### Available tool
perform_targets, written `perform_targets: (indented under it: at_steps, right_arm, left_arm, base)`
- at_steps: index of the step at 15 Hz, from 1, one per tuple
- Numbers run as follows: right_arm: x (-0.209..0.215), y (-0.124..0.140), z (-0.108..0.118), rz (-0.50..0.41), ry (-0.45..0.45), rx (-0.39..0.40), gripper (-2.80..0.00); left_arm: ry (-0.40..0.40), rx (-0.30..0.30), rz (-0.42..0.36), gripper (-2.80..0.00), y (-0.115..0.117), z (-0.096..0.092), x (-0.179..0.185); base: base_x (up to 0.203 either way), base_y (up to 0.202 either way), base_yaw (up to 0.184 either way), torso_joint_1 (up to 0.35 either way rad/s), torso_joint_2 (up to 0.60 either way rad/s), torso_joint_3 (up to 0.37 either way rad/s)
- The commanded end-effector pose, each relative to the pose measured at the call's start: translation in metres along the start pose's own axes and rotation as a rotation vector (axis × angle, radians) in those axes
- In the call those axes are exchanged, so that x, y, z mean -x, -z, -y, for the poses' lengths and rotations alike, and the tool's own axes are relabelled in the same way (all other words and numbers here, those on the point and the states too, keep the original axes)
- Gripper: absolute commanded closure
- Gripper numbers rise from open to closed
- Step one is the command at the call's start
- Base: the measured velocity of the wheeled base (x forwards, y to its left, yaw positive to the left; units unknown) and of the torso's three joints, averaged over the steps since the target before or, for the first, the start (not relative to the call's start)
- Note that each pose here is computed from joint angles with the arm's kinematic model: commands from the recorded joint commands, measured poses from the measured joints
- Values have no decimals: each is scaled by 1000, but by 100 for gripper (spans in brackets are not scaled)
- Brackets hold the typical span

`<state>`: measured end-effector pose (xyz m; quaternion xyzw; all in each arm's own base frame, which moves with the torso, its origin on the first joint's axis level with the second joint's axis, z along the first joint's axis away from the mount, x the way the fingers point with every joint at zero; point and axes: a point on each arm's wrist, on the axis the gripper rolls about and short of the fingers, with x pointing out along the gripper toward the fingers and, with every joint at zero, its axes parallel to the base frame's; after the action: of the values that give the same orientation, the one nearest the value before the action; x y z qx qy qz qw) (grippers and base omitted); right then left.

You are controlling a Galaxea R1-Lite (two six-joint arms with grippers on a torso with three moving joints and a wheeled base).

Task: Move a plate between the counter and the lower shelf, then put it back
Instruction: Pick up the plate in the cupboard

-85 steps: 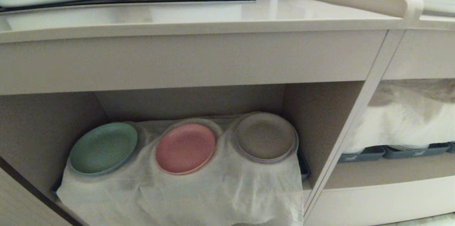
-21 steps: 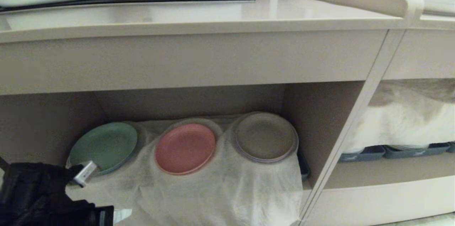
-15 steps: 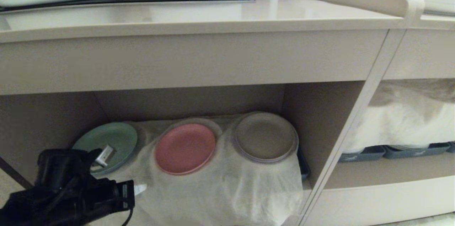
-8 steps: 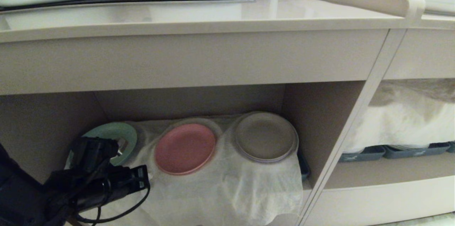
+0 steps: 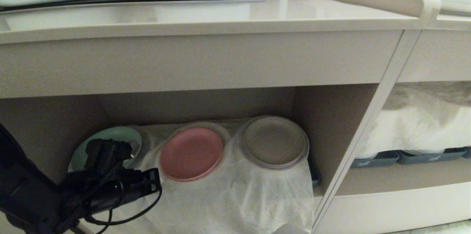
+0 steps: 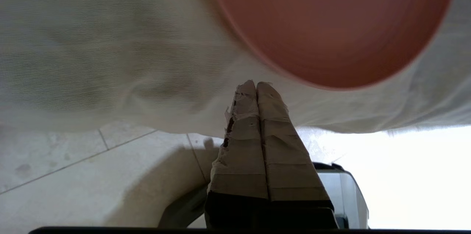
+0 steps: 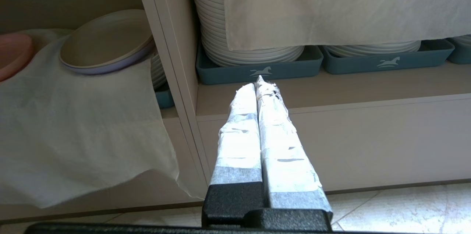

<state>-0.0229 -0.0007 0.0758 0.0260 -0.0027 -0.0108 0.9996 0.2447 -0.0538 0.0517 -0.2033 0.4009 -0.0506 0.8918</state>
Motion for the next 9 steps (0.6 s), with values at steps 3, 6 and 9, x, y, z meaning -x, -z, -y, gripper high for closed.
perform_targets:
  at_steps: [3, 6, 9]
  right_arm:
    - [0, 0, 0, 0, 0, 0, 0]
    - [0, 0, 0, -2, 0, 0, 0]
    - [0, 0, 0, 0, 0, 0, 0]
  left_arm:
    - [26, -13, 17, -280, -3, 7, 1]
    - [-4, -13, 33, -280, -3, 7, 1]
    - [-5, -14, 49, -280, -8, 9, -1]
  base:
    - [0, 0, 0, 0, 0, 0]
    - [0, 0, 0, 0, 0, 0]
    - [0, 0, 0, 0, 0, 0]
